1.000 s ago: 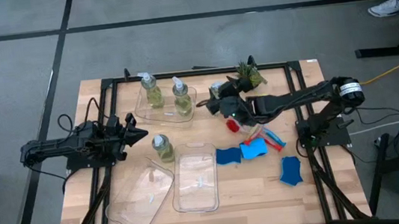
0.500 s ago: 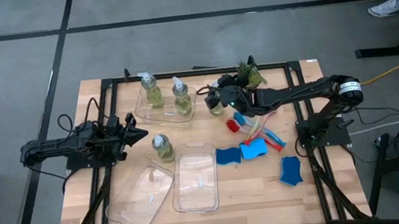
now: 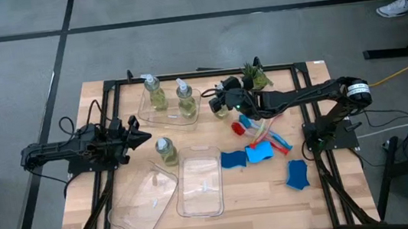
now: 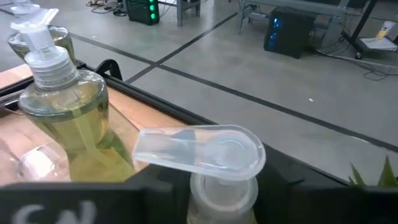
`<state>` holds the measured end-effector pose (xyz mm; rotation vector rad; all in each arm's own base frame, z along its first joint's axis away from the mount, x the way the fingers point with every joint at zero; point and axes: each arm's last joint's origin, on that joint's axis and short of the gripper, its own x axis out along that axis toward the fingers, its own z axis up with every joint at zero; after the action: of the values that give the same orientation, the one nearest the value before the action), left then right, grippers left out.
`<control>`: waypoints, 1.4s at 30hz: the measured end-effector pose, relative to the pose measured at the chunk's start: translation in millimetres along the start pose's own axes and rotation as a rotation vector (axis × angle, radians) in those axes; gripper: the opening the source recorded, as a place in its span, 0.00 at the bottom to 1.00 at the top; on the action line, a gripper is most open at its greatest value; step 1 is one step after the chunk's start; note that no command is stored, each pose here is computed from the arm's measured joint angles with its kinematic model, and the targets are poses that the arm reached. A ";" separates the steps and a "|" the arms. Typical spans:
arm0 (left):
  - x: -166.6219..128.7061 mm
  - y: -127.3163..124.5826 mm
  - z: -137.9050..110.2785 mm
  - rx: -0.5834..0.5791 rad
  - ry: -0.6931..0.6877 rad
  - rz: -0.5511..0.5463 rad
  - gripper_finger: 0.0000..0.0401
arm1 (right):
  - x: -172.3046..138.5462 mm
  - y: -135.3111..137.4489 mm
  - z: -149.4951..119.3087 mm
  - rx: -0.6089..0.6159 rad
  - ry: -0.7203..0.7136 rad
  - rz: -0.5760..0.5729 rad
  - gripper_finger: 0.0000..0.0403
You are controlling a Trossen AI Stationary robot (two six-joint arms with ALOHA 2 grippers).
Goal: Pick & Place Kitchen Sink Supplies
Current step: Put the green soap dispenser into the top transparent bin
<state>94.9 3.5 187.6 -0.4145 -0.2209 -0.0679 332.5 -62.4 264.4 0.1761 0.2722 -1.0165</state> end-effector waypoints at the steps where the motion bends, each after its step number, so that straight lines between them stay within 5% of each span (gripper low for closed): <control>1: 0.0 0.0 0.0 0.000 0.000 0.000 0.03 | 0.0 0.2 0.1 0.002 0.001 0.005 0.27; 14: 0.0 0.0 0.0 0.000 0.000 0.000 0.03 | -11.4 9.3 5.1 -0.076 -0.053 0.060 0.30; 42: 0.0 0.0 0.0 0.000 0.000 0.000 0.03 | -114.6 55.9 61.7 -0.230 -0.300 0.273 0.27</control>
<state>94.9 3.5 187.6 -0.4147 -0.2209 -0.0679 332.1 43.0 359.1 -0.1449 0.0857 -0.7220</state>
